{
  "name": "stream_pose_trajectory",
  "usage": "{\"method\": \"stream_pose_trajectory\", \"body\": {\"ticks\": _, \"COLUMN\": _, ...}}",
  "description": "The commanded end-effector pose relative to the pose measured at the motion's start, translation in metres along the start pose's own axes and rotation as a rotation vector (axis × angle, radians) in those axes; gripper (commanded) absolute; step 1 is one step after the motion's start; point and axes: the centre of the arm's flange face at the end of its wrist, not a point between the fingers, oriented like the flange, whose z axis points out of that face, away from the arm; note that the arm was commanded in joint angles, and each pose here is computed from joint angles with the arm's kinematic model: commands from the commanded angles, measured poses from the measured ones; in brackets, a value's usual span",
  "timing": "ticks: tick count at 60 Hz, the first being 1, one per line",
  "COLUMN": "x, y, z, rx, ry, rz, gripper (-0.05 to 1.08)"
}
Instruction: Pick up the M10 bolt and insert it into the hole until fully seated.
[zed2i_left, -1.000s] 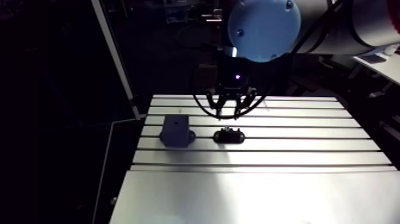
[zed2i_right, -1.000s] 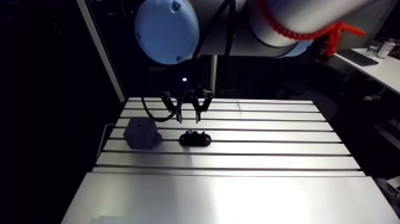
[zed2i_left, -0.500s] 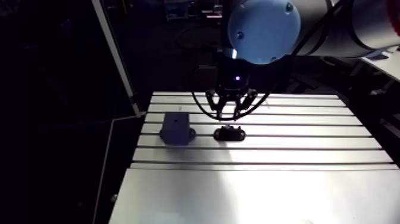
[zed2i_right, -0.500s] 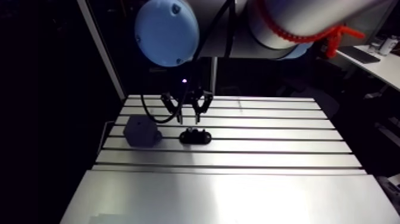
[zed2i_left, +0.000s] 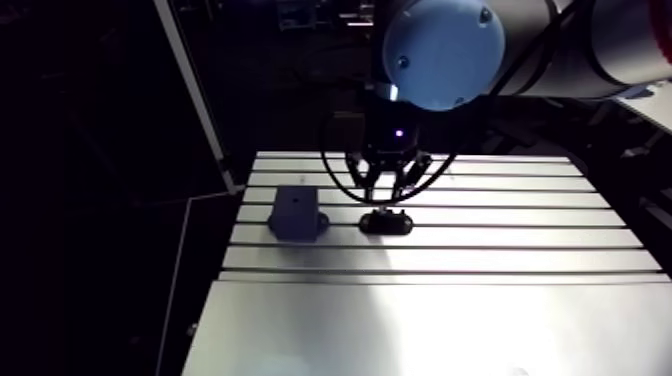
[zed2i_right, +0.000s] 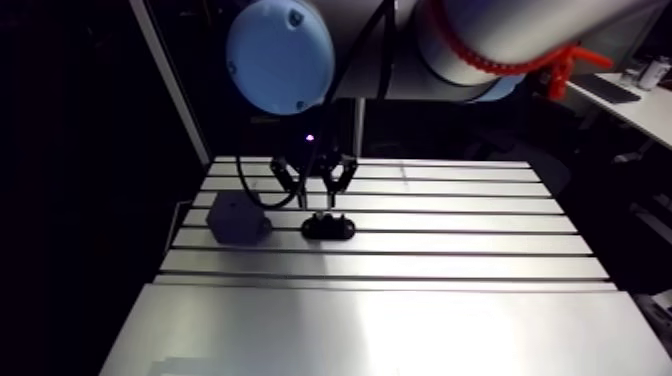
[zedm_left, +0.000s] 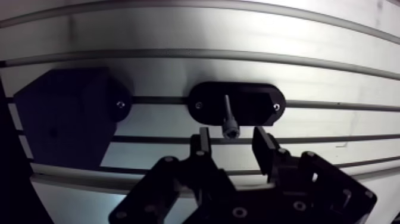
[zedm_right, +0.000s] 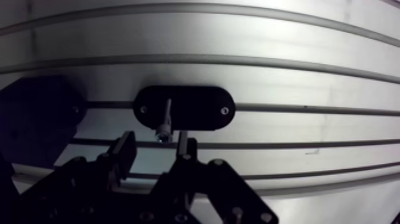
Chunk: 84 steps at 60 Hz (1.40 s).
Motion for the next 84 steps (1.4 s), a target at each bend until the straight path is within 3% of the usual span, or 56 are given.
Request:
{"method": "stream_pose_trajectory", "body": {"ticks": 1, "x": -0.0007, "y": 0.0000, "z": 0.0048, "rx": 0.000, "ry": -0.010, "rz": -0.001, "gripper": 0.51}}
{"method": "stream_pose_trajectory", "body": {"ticks": 84, "x": -0.0024, "y": -0.0039, "z": 0.0040, "rx": -0.004, "ry": -0.009, "rz": -0.016, "gripper": 0.51}}
